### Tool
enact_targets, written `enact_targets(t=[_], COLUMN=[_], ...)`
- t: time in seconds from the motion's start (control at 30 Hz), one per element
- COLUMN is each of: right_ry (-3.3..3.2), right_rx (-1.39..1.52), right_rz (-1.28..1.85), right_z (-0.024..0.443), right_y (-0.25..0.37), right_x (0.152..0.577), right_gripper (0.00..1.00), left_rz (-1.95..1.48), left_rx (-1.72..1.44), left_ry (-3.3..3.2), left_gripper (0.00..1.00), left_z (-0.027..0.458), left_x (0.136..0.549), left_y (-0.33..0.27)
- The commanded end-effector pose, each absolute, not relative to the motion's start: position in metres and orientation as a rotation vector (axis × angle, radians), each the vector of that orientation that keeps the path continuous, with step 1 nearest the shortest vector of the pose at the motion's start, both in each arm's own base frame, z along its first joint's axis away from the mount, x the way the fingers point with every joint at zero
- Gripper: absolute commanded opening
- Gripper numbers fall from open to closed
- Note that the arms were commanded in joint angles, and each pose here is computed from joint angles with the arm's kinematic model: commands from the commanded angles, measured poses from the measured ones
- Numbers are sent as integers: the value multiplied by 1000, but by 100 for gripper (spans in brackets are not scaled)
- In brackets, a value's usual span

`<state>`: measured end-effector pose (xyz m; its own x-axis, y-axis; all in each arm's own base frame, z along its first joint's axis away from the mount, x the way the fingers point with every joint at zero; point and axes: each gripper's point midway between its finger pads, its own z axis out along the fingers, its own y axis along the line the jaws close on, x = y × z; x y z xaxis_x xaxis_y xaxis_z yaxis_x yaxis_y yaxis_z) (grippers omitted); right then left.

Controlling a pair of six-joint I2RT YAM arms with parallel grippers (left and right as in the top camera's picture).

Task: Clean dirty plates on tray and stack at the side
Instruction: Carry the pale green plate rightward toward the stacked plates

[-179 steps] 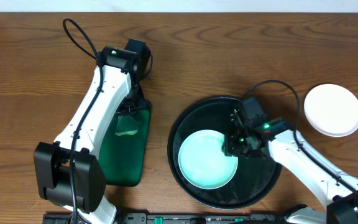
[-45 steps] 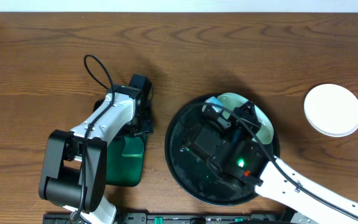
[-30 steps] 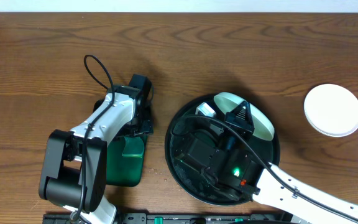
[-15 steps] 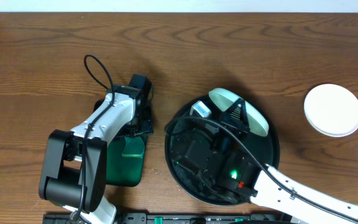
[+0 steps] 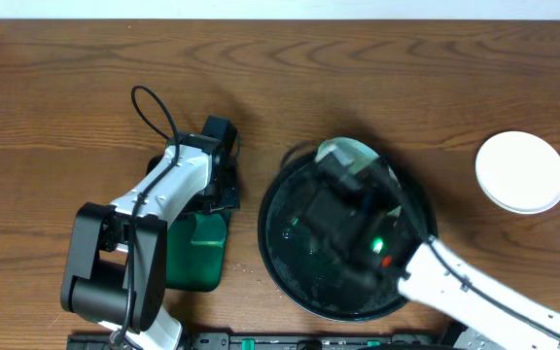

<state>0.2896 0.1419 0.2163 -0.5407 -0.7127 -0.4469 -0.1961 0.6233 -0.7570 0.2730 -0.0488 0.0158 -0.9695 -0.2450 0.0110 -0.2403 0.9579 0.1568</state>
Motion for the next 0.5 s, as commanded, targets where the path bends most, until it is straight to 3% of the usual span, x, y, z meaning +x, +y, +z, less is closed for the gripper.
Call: enact_targets(t=[0.0, 0.47], right_ry=[2384, 2471], right_rx=[-273, 749], right_rz=[-382, 54], right_z=[179, 160], right_y=[138, -27], right_x=[294, 343], right_gripper=[1, 1], left_rz=[-225, -219], left_rx=[377, 380], left_ry=[-3064, -3076], left_gripper=[81, 81], left_z=[15, 14], left_x=[267, 270], left_y=[-50, -50])
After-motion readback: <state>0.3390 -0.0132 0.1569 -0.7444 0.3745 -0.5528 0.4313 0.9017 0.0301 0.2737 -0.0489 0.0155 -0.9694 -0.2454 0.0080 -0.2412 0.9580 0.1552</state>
